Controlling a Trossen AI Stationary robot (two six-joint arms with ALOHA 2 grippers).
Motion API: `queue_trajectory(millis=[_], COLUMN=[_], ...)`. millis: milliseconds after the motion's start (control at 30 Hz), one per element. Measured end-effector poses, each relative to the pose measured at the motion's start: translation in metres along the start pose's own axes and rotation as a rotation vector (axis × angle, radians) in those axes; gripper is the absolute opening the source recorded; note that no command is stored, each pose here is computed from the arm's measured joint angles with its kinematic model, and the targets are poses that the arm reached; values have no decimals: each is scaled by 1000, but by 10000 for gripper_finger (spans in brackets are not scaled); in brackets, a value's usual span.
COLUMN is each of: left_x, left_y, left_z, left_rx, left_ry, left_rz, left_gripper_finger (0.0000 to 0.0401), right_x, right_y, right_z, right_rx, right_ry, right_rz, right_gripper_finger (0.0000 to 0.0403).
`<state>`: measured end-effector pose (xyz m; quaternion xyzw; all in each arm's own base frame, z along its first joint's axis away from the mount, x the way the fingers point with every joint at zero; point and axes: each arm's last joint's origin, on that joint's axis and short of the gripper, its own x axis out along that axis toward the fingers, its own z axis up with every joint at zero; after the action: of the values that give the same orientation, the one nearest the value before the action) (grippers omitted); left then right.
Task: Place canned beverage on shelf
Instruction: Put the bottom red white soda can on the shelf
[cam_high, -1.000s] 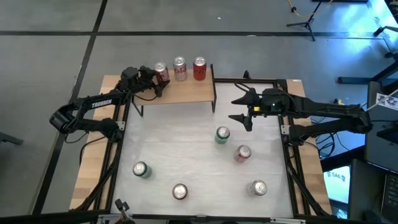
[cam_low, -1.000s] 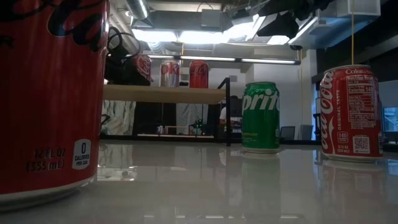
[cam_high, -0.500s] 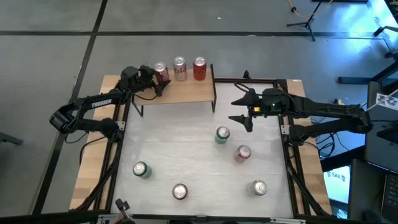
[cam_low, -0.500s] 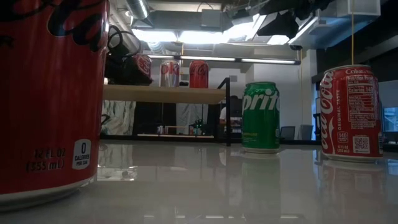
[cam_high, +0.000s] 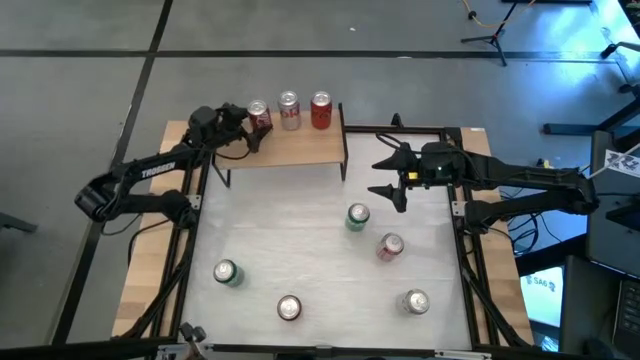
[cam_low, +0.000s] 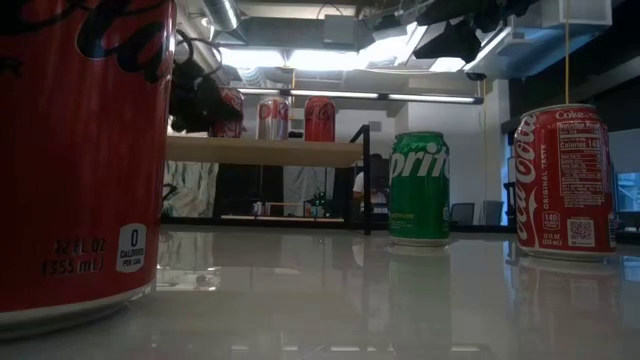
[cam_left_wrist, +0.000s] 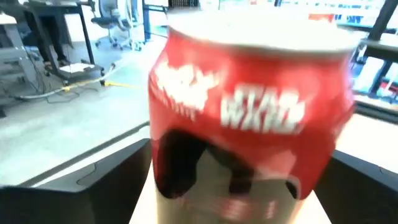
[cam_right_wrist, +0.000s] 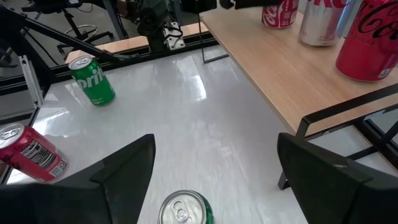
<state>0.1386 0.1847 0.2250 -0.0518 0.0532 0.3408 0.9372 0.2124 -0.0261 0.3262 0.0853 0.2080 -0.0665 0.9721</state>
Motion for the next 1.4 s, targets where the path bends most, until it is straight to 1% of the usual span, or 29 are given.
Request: queue_trajectory(millis=[367, 600, 733, 933, 1067, 1200, 1400], left_x=[-17, -18, -15, -13, -12, -13, -13], left_y=[-6, -12, -17, -20, -21, -20, -20], left_z=[18, 20, 19, 18, 18, 18, 18], left_rx=[-4, -22, -2, 36, 59, 59, 68], left_ry=[-86, -100, -97, -93, -94, -95, -94], left_rz=[-16, -33, 0, 88, 107, 112, 115], left_gripper_finger=[396, 396, 396, 396, 394, 377, 332], right_x=[0, 0, 0, 0, 0, 0, 0], right_y=[0, 0, 0, 0, 0, 0, 0], right_z=[0, 0, 0, 0, 0, 0, 0], right_rx=[0, 0, 0, -3, -19, -22, -22], right_ry=[0, 0, 0, 0, 0, 0, -1], right_rz=[0, 0, 0, 0, 0, 0, 0], right_gripper_finger=[331, 331, 331, 331, 331, 331, 331])
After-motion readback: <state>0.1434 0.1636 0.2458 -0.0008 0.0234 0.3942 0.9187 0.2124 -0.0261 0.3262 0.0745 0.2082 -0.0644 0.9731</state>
